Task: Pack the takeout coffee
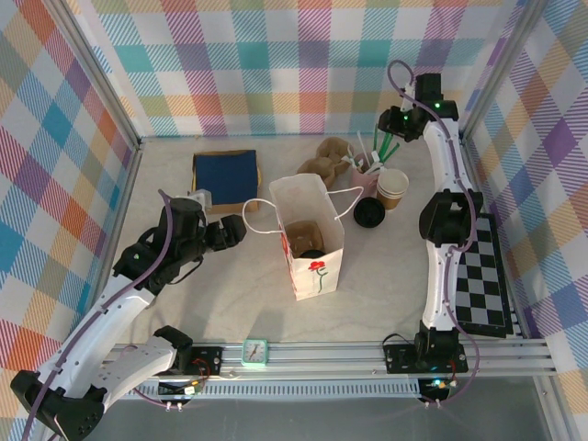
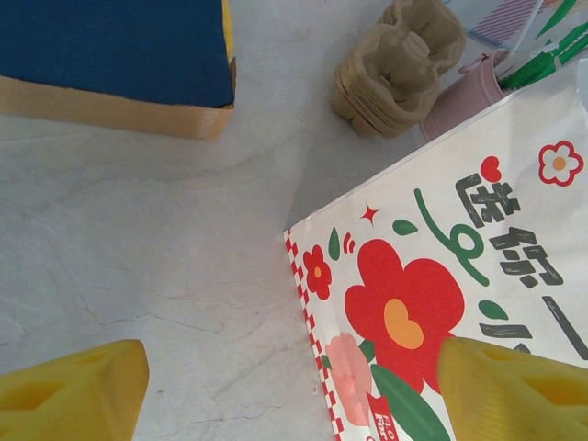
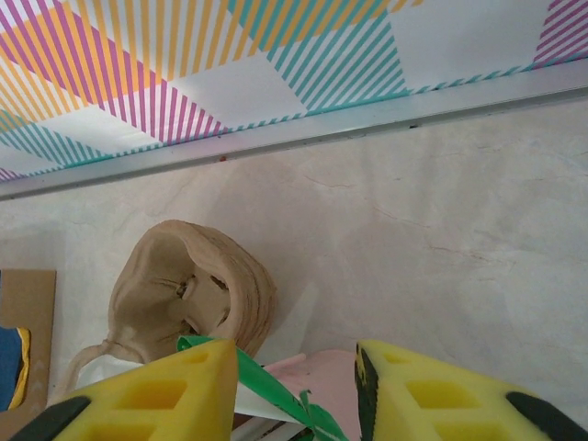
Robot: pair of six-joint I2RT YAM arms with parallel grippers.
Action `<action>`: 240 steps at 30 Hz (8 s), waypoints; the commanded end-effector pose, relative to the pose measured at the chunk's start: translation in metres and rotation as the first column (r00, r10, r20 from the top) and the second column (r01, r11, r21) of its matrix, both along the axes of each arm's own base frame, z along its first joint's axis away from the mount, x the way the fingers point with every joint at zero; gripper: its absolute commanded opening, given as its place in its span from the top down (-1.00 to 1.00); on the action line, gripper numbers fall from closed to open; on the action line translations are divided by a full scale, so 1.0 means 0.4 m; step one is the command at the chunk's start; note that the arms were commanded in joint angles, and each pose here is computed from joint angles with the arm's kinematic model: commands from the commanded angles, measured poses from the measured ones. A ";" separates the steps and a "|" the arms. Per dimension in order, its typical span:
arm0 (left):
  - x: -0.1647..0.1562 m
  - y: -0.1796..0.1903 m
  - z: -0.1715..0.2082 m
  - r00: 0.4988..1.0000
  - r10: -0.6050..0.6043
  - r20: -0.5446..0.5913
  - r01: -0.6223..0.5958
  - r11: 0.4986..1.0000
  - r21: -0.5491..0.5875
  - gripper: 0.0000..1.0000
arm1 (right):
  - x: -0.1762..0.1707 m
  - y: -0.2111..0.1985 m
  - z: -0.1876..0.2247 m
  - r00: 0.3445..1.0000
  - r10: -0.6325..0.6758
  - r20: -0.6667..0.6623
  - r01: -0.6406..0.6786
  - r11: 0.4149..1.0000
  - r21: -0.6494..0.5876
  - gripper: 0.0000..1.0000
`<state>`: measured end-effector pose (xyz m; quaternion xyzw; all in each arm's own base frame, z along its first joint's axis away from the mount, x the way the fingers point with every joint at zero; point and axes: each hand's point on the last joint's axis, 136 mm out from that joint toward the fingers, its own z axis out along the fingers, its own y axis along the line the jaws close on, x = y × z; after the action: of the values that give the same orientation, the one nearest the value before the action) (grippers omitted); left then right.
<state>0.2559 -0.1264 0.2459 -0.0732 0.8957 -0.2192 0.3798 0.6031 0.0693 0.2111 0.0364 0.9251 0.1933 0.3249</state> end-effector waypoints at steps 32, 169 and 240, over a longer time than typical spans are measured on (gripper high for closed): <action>0.006 0.019 0.041 0.999 0.008 0.037 -0.009 1.000 0.025 -0.64 | -0.061 -0.003 0.118 0.996 0.030 0.086 -0.014 0.984 -0.176 0.68; -0.022 0.045 0.077 0.996 0.031 0.086 -0.032 0.999 0.015 -0.63 | -0.205 0.072 0.076 0.961 0.018 0.275 0.060 0.960 -0.273 0.82; -0.021 0.043 0.072 0.997 0.027 0.078 -0.029 0.999 0.021 -0.64 | -0.330 0.135 -0.003 0.988 0.139 -0.065 -0.152 0.950 -0.274 0.47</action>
<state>0.2489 -0.1151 0.2759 -0.0720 0.8808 -0.2171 0.4146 0.4711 0.1195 0.1982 -0.0669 0.9527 0.0917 0.2819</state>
